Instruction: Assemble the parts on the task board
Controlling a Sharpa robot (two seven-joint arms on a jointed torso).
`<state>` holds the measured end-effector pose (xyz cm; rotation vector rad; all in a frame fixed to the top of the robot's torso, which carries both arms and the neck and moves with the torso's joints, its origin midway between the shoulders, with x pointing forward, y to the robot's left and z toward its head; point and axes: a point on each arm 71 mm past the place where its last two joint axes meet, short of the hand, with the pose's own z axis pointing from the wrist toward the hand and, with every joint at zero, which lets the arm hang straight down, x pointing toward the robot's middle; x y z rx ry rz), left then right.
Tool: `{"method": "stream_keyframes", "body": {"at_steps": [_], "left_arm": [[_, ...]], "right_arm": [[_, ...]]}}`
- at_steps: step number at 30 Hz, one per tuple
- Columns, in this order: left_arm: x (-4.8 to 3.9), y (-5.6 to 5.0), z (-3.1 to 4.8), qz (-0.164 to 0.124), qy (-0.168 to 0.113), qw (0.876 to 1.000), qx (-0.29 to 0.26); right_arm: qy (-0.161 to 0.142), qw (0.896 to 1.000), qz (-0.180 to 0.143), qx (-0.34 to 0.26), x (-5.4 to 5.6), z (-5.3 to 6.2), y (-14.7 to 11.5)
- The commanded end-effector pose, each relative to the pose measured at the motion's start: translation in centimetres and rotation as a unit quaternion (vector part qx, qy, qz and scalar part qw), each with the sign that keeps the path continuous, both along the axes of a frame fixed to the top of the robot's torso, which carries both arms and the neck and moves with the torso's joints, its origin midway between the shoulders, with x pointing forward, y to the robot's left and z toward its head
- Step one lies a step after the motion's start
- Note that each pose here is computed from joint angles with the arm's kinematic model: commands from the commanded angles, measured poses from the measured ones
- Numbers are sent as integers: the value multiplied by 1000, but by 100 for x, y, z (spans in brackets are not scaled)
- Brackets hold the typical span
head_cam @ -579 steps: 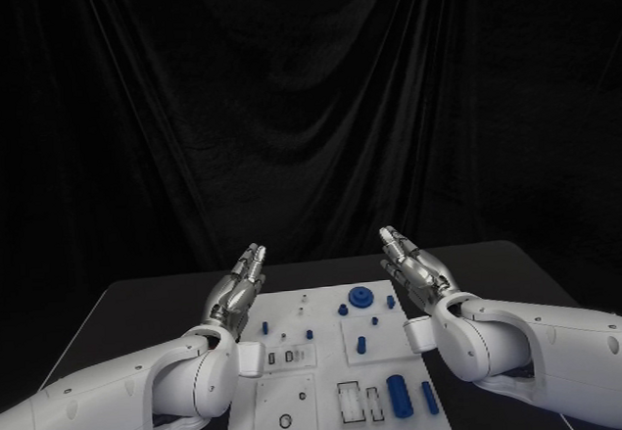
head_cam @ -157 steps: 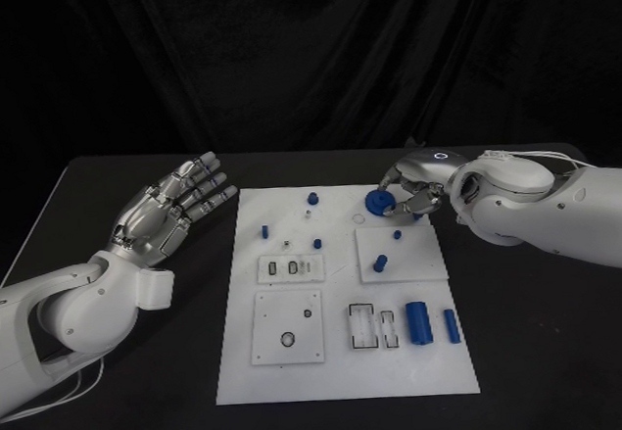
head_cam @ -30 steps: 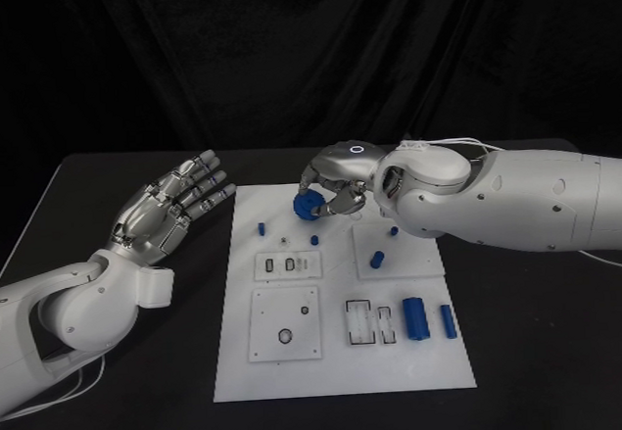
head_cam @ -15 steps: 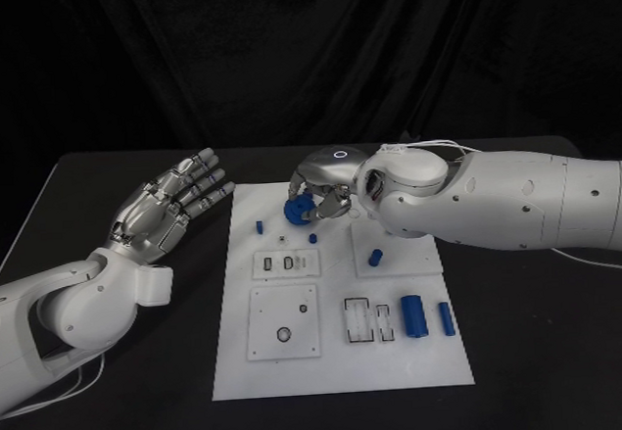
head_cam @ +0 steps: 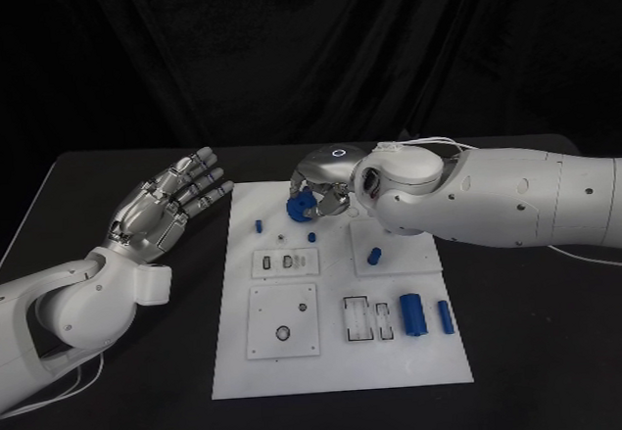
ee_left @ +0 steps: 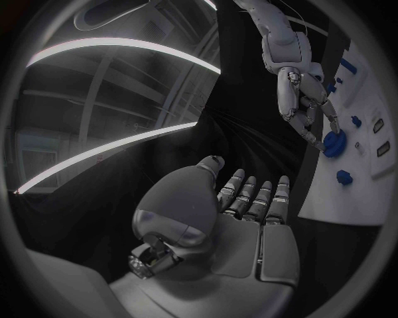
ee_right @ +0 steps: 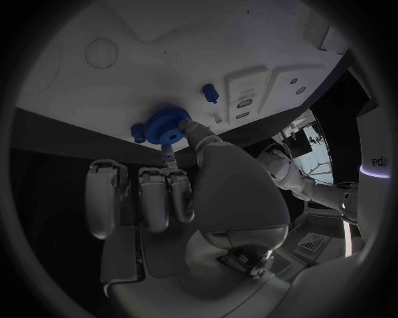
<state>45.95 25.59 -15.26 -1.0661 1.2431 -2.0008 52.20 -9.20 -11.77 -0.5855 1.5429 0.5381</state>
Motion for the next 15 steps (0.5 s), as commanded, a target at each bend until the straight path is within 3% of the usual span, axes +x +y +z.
{"method": "stream_keyframes", "body": {"at_steps": [1, 15], "left_arm": [[-9, -6, 20, -3, -12, 1000, -14], [-2, -15, 16, -5, -11, 1000, -14]], "right_arm": [[1, 1000, -17, -9, 16, -27, -29], [1, 1000, -15, -10, 20, -30, -31]]}}
